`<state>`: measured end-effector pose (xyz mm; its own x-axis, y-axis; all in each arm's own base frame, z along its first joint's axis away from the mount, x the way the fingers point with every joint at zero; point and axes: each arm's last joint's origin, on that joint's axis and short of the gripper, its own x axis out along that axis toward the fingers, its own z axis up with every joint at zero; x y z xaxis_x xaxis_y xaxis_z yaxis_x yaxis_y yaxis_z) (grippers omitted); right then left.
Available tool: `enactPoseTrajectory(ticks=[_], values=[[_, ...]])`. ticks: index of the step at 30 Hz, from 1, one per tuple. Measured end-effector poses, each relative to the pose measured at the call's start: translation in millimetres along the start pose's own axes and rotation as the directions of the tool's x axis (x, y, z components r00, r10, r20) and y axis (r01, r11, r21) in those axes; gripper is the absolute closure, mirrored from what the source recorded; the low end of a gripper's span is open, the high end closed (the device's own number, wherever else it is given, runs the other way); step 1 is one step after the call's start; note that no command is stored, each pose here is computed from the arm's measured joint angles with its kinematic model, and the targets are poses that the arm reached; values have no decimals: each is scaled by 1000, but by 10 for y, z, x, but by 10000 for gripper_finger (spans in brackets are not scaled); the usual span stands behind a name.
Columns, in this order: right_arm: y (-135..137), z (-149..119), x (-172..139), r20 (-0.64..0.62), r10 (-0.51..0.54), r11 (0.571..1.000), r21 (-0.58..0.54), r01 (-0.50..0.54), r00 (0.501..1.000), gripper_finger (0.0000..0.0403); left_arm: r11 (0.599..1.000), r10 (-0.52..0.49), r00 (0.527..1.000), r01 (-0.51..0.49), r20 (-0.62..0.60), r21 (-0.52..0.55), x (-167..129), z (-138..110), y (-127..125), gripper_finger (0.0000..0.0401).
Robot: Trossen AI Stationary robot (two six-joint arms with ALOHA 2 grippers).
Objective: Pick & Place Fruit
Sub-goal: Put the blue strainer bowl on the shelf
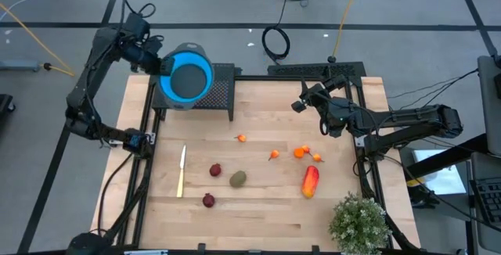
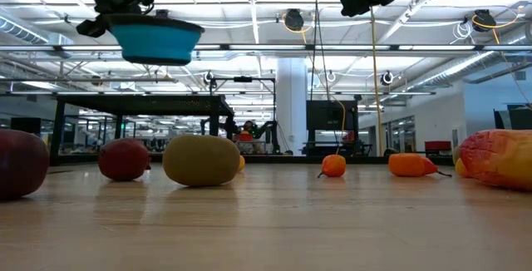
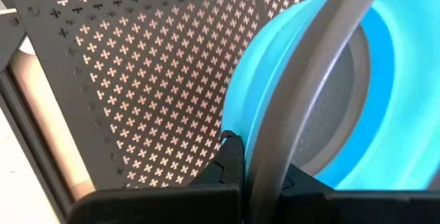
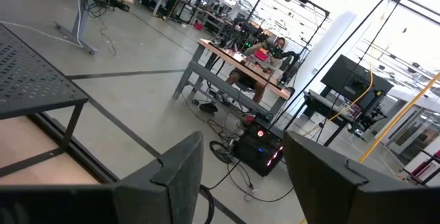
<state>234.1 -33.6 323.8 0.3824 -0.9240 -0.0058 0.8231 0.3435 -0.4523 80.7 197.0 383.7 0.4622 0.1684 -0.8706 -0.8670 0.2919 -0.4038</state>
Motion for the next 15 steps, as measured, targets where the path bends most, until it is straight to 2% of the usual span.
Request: enactPoseTrajectory(ticks=[11, 15], values=[[0, 0, 0, 0, 0, 1000, 17, 0, 1000, 209, 980, 45, 993, -22, 110, -197, -6, 104, 1, 401], [2, -4, 0, -2, 1, 1000, 19, -1, 1000, 210, 970, 66, 990, -35, 123, -239, 3, 114, -19, 401]])
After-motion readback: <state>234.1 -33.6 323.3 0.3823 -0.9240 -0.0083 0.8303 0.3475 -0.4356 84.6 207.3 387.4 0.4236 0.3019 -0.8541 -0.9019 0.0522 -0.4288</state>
